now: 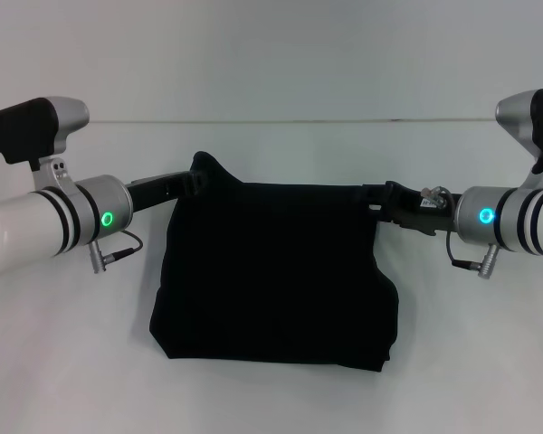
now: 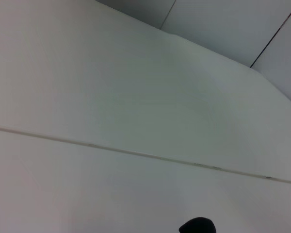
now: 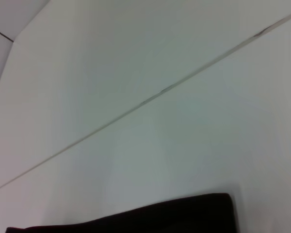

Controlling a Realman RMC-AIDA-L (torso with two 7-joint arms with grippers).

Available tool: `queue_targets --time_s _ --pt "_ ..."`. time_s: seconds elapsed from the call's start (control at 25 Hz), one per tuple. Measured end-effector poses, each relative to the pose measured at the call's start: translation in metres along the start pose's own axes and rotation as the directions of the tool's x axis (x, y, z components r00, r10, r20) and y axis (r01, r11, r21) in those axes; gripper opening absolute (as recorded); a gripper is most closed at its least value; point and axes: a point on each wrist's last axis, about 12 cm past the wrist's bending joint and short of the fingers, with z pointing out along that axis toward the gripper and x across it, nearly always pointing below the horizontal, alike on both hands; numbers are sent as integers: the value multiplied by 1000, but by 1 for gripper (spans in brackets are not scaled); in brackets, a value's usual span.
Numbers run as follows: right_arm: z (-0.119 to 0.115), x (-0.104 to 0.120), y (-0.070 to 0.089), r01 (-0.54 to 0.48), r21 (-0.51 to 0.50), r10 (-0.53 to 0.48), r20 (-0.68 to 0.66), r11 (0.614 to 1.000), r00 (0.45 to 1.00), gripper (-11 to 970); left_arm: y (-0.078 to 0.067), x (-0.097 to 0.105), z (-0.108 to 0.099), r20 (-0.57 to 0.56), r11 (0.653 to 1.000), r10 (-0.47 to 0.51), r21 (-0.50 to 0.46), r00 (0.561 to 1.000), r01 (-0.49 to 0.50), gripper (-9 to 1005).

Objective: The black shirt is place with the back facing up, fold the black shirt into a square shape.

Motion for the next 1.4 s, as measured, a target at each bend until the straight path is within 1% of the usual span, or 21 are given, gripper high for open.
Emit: queue_targets --time_s 0.24,0.48,0.6,0.8,1.0,1.24,1.4 --pt "0 -1 2 8 -8 -8 5 1000 1000 552 0 0 0 1 1000 0 0 1000 0 69" --pt "1 -2 6 38 -19 -38 -1 999 999 325 0 0 0 1 1000 0 -1 1000 0 69" --pt "2 -2 6 36 -19 -36 0 999 999 235 1 0 0 0 1000 0 -1 1000 0 69" --pt "-1 -4 0 15 -5 -15 15 1000 1000 84 1 0 -1 2 1000 -2 -2 1000 2 69" --pt "-2 -4 -2 13 -7 -13 14 1000 1000 104 1 1 -1 1 1000 -4 -1 1000 4 69" --pt "-2 -2 -3 6 -5 -6 9 1000 1000 335 0 1 0 0 1000 -7 1 1000 7 69" --pt "-2 -1 -4 5 -3 -5 6 1000 1000 509 -1 2 0 -4 1000 -14 15 1000 15 69"
